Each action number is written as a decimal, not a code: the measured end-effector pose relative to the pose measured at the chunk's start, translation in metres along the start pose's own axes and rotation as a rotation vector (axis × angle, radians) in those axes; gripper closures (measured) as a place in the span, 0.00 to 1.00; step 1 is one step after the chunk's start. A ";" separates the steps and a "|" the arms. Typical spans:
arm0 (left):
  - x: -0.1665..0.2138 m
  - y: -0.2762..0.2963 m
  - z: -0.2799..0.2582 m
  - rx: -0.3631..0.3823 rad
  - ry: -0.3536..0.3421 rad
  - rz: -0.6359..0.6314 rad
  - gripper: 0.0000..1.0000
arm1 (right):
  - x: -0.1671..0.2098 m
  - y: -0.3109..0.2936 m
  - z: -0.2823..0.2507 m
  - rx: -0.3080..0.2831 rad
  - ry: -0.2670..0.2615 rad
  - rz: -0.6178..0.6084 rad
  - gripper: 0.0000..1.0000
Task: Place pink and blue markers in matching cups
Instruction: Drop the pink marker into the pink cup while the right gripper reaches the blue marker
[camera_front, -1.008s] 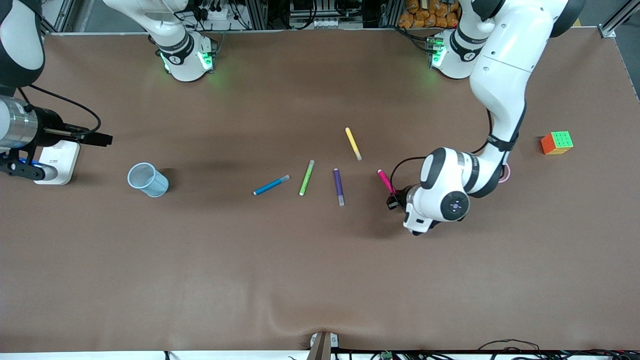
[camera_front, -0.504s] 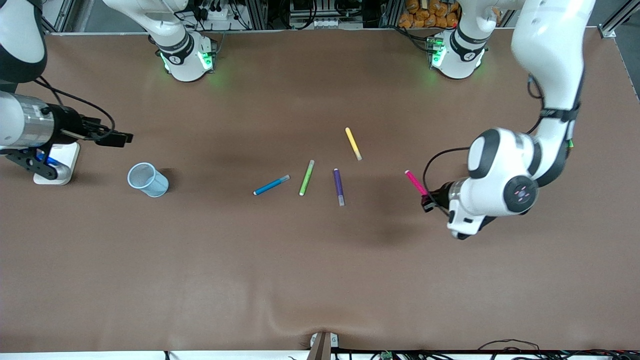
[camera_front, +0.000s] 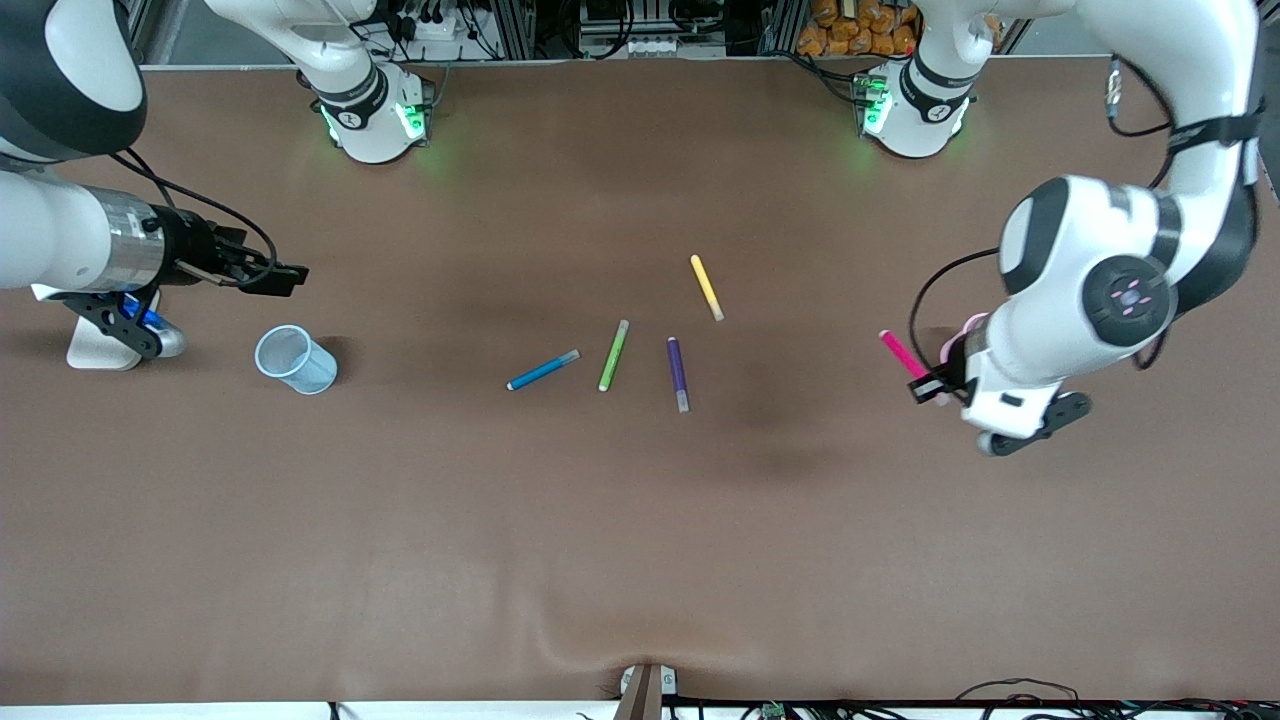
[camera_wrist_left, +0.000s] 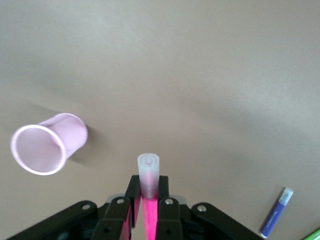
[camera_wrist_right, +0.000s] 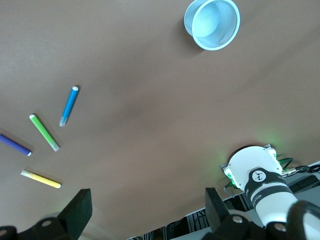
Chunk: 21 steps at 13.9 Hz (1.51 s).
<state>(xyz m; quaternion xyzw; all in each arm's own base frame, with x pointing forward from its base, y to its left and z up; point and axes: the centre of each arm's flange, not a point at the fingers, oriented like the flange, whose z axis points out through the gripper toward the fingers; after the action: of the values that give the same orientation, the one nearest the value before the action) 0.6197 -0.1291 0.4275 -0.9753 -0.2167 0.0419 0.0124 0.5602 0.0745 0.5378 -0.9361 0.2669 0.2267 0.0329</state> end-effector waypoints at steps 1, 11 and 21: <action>0.004 -0.019 -0.007 -0.011 0.018 -0.011 0.82 | -0.001 -0.004 0.003 0.001 0.002 0.015 0.00; -0.027 -0.112 -0.002 -0.014 0.196 -0.043 0.82 | 0.011 -0.103 0.132 0.155 0.153 0.213 0.00; -0.048 -0.164 0.077 -0.026 0.370 0.066 0.82 | -0.007 -0.196 0.244 0.242 0.124 0.387 0.00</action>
<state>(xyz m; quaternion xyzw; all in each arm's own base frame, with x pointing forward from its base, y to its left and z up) 0.5003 -0.0002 0.3610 -0.9730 -0.1790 -0.1406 0.0382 0.5568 0.2902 0.3105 -0.8689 0.4681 0.1370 0.0843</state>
